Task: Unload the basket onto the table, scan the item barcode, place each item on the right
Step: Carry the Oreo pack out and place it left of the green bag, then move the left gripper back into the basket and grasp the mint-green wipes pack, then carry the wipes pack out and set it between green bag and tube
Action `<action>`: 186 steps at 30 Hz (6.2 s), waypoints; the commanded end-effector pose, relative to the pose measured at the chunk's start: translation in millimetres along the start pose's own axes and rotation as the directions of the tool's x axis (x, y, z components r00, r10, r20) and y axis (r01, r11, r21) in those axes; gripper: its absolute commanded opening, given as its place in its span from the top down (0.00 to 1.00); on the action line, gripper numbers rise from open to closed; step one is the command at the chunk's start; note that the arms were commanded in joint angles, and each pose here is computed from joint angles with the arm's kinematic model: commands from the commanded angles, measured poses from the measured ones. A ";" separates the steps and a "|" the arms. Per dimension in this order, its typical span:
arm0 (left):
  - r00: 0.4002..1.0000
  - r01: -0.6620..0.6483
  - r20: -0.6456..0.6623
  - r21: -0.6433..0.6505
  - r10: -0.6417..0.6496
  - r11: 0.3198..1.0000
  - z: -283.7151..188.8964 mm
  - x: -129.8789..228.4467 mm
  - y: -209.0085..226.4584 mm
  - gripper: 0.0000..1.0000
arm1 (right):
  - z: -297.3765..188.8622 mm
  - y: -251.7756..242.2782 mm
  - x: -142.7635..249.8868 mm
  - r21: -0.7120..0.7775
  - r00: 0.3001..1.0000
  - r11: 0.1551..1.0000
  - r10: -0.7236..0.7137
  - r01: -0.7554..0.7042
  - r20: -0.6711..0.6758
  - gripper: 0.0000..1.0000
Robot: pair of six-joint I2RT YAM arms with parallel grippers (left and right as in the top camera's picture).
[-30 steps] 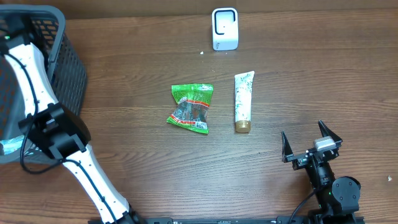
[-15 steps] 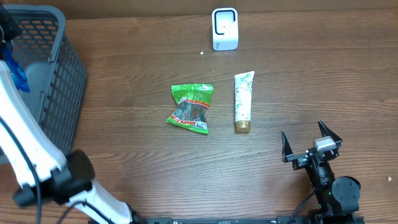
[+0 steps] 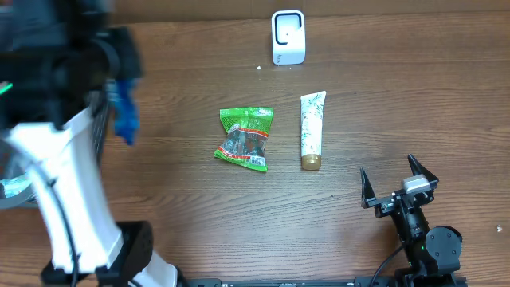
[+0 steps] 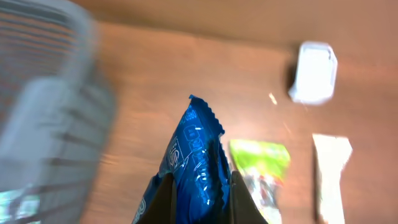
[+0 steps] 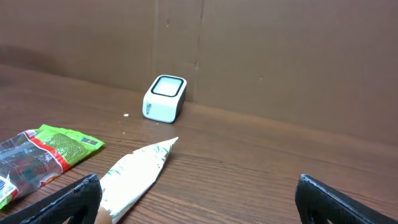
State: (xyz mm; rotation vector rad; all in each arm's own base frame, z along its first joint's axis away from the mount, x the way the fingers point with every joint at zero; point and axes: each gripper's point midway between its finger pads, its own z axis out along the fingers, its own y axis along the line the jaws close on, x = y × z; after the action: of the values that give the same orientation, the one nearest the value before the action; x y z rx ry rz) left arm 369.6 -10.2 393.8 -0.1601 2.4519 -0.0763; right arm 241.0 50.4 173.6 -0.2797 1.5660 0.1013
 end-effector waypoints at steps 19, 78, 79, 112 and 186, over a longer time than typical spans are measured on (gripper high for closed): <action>0.738 0.019 -0.648 -0.257 -0.187 0.966 299.9 163.8 -53.7 0.96 | -0.1 -1.6 1.6 0.008 1.000 1.000 -0.001 0.001 0.005 0.00; 0.418 0.575 -0.097 -0.741 -0.903 0.346 137.8 200.1 364.6 0.32 | -0.1 -1.6 1.6 0.008 1.000 1.000 -0.001 0.001 0.005 0.00; 0.411 0.573 -0.099 -0.745 -0.906 0.341 141.4 205.3 365.3 0.31 | -0.1 -1.6 1.6 0.008 1.000 1.000 -0.001 0.001 0.005 0.00; 0.430 0.588 0.039 -0.771 -0.902 0.247 201.9 249.3 404.4 0.11 | -0.1 -1.6 1.6 0.008 1.000 1.000 -0.001 0.001 0.005 0.00; 0.649 -0.381 -0.508 0.428 0.566 0.820 186.4 201.3 -220.4 0.96 | -0.1 -1.6 1.6 0.008 1.000 1.000 -0.001 0.001 0.005 0.00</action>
State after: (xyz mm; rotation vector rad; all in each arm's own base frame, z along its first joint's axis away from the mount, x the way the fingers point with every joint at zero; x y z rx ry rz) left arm 356.8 -255.4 170.8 0.7372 2.9588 -0.3313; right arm 241.0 50.3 173.6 -0.2794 1.5660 0.1010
